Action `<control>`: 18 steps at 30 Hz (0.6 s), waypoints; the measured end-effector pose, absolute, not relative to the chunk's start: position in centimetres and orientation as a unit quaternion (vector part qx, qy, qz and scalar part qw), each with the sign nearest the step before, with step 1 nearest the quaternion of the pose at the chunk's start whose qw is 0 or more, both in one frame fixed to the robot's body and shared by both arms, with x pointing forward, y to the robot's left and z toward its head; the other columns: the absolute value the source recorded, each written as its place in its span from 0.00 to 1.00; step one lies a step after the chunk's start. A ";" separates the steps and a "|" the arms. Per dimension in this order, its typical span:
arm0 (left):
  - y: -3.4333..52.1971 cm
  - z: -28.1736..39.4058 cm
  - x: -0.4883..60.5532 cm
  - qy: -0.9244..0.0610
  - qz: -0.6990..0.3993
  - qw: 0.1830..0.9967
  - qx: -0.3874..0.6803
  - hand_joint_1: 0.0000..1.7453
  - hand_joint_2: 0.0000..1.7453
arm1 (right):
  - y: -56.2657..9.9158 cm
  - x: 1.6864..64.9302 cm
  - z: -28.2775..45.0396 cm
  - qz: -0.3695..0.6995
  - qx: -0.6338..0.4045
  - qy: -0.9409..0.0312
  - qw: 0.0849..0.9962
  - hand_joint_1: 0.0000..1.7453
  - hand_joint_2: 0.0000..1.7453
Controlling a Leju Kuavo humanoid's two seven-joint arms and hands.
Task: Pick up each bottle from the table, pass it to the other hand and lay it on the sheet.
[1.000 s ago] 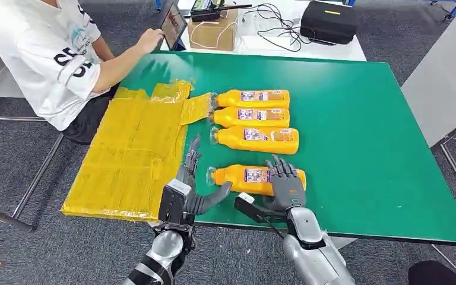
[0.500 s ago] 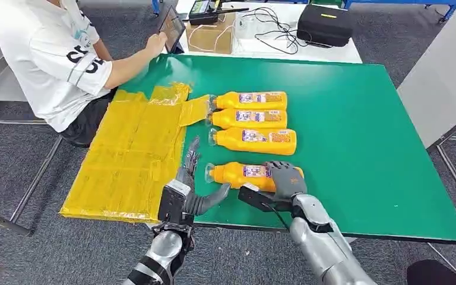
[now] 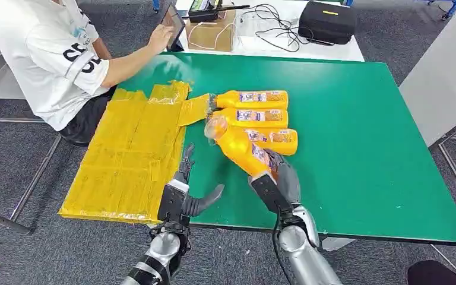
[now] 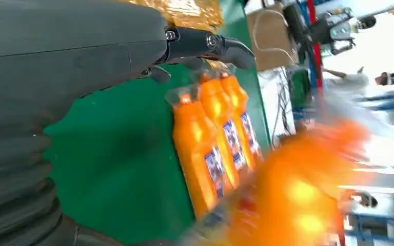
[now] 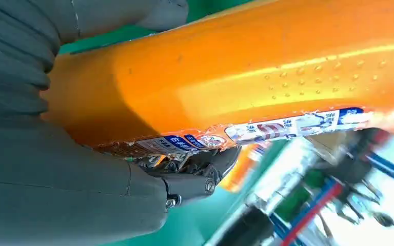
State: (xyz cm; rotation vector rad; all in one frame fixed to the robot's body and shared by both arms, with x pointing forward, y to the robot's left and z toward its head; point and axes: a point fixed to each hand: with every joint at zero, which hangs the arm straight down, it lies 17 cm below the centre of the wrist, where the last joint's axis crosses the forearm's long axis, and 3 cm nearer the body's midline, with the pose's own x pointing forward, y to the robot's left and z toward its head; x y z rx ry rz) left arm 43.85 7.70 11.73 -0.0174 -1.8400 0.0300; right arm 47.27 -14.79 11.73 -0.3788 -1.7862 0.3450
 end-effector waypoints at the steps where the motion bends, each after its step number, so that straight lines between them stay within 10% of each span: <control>1: 7.8 11.7 43.9 -0.795 0.014 0.606 -0.006 0.00 1.00 | -14.5 47.0 12.3 0.137 -0.159 -0.775 0.595 1.00 1.00; 18: 6.2 11.6 44.2 -0.772 0.033 0.628 -0.091 0.00 1.00 | -9.5 46.2 15.1 0.115 -0.104 -0.799 0.581 1.00 1.00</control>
